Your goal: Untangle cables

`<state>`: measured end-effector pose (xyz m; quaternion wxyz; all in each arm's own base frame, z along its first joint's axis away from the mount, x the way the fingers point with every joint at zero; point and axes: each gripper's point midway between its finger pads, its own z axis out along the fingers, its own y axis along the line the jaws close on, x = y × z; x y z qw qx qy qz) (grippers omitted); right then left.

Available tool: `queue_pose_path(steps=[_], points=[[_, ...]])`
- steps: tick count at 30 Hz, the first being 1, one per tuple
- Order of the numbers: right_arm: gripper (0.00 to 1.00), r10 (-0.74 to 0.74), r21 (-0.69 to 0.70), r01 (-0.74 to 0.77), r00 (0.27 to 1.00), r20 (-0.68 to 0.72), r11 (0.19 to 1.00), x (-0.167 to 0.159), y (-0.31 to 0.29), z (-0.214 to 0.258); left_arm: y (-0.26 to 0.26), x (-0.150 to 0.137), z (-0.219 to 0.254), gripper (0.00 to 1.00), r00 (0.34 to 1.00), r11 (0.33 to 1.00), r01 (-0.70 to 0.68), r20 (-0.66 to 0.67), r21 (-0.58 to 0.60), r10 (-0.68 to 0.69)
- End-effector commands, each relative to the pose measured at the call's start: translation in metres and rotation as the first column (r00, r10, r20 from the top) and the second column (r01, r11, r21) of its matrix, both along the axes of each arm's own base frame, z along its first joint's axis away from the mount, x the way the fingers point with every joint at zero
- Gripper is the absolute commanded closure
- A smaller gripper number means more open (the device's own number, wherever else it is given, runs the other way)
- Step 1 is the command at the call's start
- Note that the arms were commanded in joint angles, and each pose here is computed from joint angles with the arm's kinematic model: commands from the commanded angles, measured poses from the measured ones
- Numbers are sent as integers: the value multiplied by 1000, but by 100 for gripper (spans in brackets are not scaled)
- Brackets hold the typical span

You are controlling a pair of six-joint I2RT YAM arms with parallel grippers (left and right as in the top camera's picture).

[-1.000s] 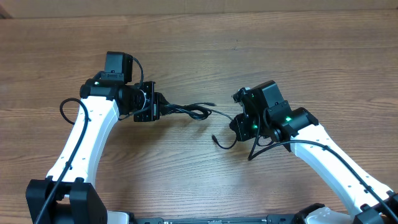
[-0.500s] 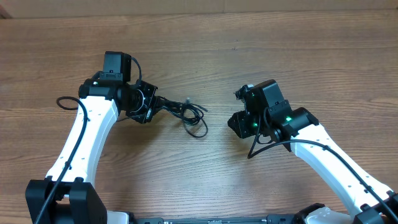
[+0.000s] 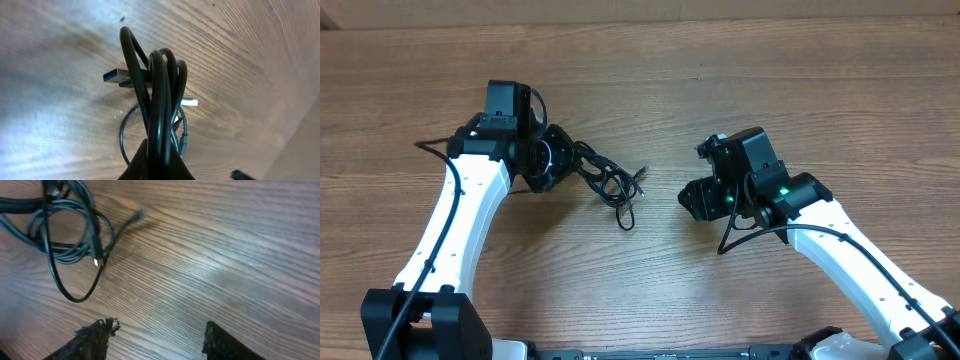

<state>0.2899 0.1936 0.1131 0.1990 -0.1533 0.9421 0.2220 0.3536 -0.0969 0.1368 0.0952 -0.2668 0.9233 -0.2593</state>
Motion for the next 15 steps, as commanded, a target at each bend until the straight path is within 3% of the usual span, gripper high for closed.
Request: queue_pose_path(steps=[1, 5, 7, 11, 15], points=[[39, 32, 69, -33, 999, 17, 997, 3, 12, 12, 0, 8, 15, 96, 982, 989, 136, 122, 57, -142], [37, 45, 95, -47, 999, 28, 994, 5, 17, 16, -1, 10, 17, 96, 961, 973, 209, 165, 94, -223], [37, 47, 102, -50, 998, 31, 994, 5, 18, 17, -9, 11, 21, 96, 918, 944, 310, 223, 113, -328], [37, 52, 122, -57, 998, 41, 991, 7, 22, 20, -40, 6, 36, 95, 745, 829, 543, 378, 134, -549], [37, 56, 128, -61, 997, 46, 990, 7, 23, 22, -63, -5, 50, 96, 570, 710, 688, 495, 148, -656]])
